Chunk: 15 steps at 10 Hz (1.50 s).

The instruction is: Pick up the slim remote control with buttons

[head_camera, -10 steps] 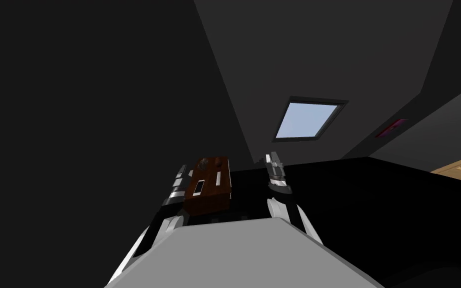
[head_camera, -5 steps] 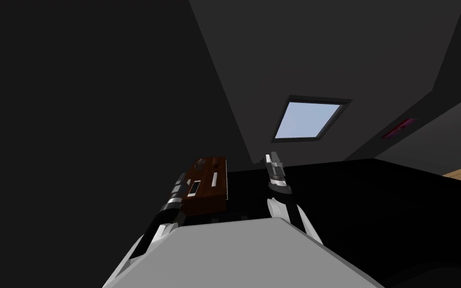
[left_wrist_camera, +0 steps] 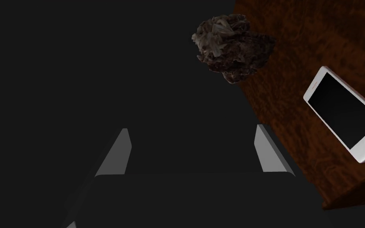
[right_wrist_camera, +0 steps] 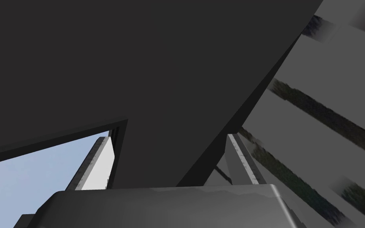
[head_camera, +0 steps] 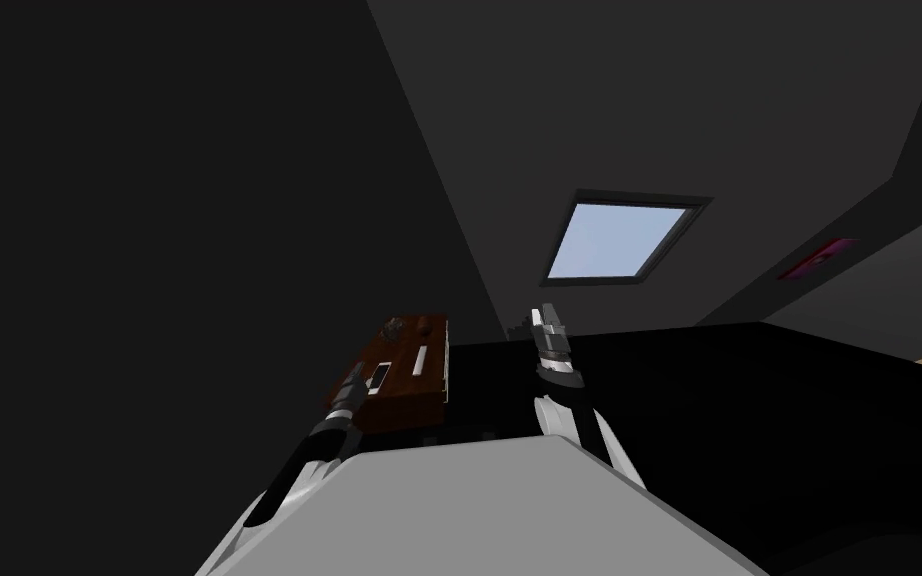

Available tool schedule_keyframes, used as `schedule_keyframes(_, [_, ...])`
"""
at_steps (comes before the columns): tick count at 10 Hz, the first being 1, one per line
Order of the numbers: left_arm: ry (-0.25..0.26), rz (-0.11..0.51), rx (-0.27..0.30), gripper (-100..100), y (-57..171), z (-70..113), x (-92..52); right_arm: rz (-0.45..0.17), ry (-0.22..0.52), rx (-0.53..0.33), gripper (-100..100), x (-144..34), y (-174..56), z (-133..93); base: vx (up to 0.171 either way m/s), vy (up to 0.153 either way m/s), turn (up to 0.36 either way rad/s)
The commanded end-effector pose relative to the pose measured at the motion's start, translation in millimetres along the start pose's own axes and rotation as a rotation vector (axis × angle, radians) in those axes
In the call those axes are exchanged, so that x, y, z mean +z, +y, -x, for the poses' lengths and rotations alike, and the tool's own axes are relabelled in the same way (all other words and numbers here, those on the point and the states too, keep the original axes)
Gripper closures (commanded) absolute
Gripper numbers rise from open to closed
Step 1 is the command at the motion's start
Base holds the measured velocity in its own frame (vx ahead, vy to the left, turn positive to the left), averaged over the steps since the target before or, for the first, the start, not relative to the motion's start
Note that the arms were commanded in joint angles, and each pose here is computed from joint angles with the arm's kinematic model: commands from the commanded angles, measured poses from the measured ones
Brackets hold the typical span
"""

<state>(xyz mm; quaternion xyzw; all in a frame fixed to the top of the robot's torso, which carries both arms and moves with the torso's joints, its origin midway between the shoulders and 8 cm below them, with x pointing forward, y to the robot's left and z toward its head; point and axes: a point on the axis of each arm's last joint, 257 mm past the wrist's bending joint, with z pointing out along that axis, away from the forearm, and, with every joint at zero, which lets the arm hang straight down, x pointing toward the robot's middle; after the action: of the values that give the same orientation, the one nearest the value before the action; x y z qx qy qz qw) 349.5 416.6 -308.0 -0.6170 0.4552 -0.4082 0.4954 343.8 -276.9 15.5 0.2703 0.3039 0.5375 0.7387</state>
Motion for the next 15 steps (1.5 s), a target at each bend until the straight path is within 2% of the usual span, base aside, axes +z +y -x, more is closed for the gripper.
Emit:
schedule_keyframes(1, [-0.040, 0.089, -0.015, -100, 29.6, 25.8, -4.2, 0.000, 0.000, 0.000, 0, 0.0, 0.0, 0.0, 0.050, -0.175, 0.032])
schedule_keyframes(3, [-0.053, 0.123, -0.015, -100, 45.2, 32.4, -7.6, 0.000, 0.000, 0.000, 0, 0.0, 0.0, 0.0, 0.021, -0.107, 0.021])
schedule_keyframes(4, [-0.088, 0.187, -0.029, -100, 63.8, 55.6, -11.4, 0.000, 0.000, 0.000, 0, 0.0, 0.0, 0.0, 0.026, -0.102, 0.031])
schedule_keyframes(6, [-0.102, 0.218, -0.029, -100, 77.9, 62.2, -16.0, 0.000, 0.000, 0.000, 0, 0.0, 0.0, 0.0, 0.017, -0.096, 0.020])
schedule_keyframes(7, [-0.138, 0.275, -0.045, -100, 92.7, 85.2, -20.7, 0.000, 0.000, 0.000, 0, 0.0, 0.0, 0.0, 0.037, -0.155, 0.029])
schedule_keyframes(9, [-0.155, 0.309, -0.045, -100, 107.8, 92.6, -27.2, 0.000, 0.000, 0.000, 0, 0.0, 0.0, 0.0, 0.040, -0.099, 0.026])
schedule_keyframes(10, [-0.194, 0.366, -0.064, -100, 121.1, 115.6, -33.3, 0.000, 0.000, 0.000, 0, 0.0, 0.0, 0.0, 0.058, -0.110, 0.035])
schedule_keyframes(11, [-0.210, 0.392, -0.065, -100, 133.6, 122.5, -40.2, 0.000, 0.000, 0.000, 0, 0.0, -0.1, 0.0, 0.054, -0.120, 0.032])
schedule_keyframes(12, [-0.249, 0.442, -0.087, -100, 143.3, 144.1, -46.1, 0.000, 0.000, 0.000, 0, 0.0, 0.0, 0.0, 0.063, -0.188, 0.052])
schedule_keyframes(13, [-0.269, 0.473, -0.089, -100, 157.5, 152.3, -55.7, 0.000, 0.000, 0.000, 0, 0.0, 0.0, 0.0, 0.051, -0.158, 0.031])
schedule_keyframes(14, [-0.317, 0.515, -0.114, -100, 167.2, 176.1, -64.2, 0.000, 0.000, 0.000, 0, 0.0, 0.0, 0.0, 0.076, -0.145, 0.053])
schedule_keyframes(15, [-0.329, 0.544, -0.116, -100, 177.2, 180.0, -71.6, 0.000, 0.000, 0.000, 0, 0.0, 0.0, 0.0, 0.072, -0.109, 0.018])
